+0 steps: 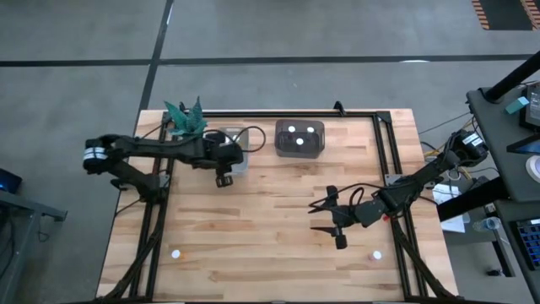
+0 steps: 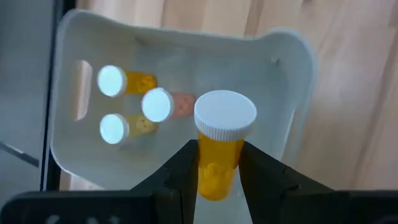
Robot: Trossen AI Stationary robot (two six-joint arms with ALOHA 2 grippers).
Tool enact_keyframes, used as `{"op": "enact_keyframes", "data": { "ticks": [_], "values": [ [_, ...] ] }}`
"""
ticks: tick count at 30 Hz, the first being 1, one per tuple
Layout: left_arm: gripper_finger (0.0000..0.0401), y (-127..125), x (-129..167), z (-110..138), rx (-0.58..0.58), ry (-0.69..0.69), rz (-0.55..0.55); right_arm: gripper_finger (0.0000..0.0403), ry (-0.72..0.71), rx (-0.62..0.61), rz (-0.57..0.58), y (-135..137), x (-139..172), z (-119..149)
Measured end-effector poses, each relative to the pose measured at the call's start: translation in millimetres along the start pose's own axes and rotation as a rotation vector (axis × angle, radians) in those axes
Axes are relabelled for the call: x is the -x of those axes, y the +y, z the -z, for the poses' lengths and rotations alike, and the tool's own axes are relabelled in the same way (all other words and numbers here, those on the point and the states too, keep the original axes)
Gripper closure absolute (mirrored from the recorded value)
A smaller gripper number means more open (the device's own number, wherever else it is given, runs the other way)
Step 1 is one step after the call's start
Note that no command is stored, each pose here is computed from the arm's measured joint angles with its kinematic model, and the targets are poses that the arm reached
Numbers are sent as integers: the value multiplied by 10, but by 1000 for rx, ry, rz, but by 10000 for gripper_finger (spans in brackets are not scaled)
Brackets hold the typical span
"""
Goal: Pick and place medicine bottles into bin by pill shape (circle, oval)
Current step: Put the right orange tablet bottle into the gray bin
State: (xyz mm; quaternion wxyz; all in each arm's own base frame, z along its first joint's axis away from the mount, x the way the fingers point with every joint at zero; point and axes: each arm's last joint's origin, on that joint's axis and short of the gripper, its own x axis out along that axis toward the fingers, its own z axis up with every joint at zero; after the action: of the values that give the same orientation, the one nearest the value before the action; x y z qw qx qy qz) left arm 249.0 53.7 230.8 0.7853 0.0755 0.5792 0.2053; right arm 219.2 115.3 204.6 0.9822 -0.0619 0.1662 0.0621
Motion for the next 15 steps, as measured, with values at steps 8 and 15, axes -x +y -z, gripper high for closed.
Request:
{"op": "enact_keyframes", "data": {
  "ticks": [8,15],
  "values": [
    [314,-47,-217,-90,-75,104,4,184,0,0,0,0,0,0],
    [314,-54,-242,-92,-78,113,4,184,0,1,0,0,0,1]
  ]
}}
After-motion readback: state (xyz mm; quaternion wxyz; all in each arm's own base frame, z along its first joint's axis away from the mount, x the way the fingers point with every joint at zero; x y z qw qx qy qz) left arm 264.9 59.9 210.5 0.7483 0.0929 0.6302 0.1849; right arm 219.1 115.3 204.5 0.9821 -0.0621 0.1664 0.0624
